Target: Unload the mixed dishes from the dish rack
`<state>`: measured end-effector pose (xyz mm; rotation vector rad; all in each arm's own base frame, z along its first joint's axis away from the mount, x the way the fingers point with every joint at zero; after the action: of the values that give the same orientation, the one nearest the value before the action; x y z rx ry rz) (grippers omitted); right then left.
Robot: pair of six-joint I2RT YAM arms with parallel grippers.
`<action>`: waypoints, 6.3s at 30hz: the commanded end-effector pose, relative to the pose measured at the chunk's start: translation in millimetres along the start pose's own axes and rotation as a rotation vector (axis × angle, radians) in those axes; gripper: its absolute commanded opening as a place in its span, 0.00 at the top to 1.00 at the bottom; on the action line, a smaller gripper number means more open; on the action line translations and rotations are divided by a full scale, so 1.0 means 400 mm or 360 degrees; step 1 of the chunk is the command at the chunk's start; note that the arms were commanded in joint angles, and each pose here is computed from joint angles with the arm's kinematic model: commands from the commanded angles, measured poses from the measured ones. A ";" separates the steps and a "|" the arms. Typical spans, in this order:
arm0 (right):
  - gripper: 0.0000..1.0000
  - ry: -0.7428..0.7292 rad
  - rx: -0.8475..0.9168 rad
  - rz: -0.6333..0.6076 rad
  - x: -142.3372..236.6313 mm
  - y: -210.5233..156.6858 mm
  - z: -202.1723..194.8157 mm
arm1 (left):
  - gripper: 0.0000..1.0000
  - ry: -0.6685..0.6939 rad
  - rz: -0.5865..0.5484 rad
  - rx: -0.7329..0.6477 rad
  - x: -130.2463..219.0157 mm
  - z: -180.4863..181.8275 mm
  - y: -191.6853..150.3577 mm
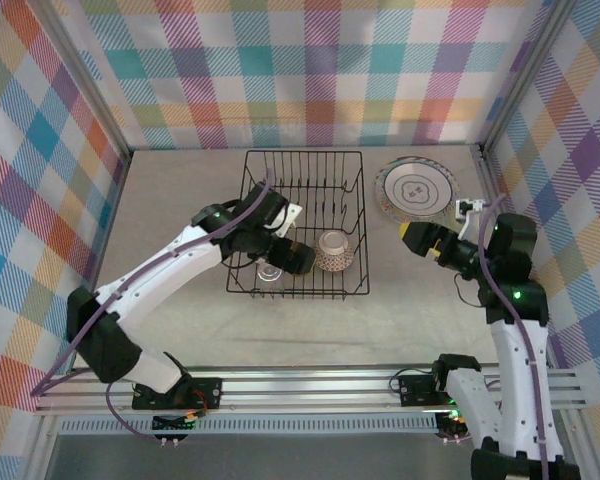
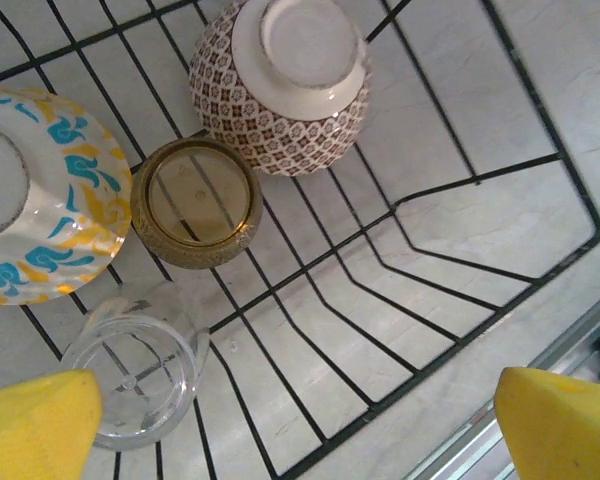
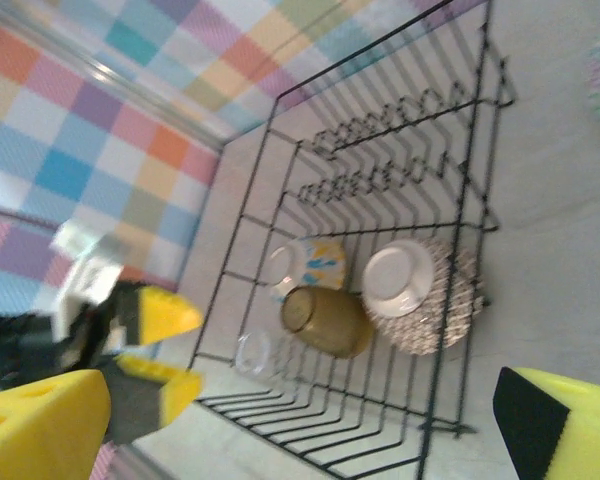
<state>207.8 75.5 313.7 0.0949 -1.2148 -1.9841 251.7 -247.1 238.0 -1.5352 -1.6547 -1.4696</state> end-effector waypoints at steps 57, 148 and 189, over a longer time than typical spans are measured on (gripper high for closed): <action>0.02 0.0314 -0.0160 -0.0005 0.041 -0.187 0.053 | 0.26 0.0680 0.0180 0.0167 -0.304 0.082 0.050; 0.22 0.0870 0.0167 0.0122 -0.227 -0.055 0.233 | 0.41 -0.1609 0.0196 0.0884 0.060 -0.117 0.138; 1.00 0.0867 0.0115 0.0028 -0.245 -0.057 0.257 | 0.38 -0.1667 0.0154 0.0937 0.023 -0.087 0.128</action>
<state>220.4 218.4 302.9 0.5192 -0.9068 -1.7290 280.5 -285.9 282.8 -2.0803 -2.1570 0.0440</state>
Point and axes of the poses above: each hand's point on the last joint's axis, 136 mm out from that joint toward the fingers, its own x axis back along the fingers, its own z axis along the line the jaws close on, y = z × x, the point moved 4 cm from there along x, back along the fingers, and after that the axes turned 14 degrees about x, right-handed, at the moved point
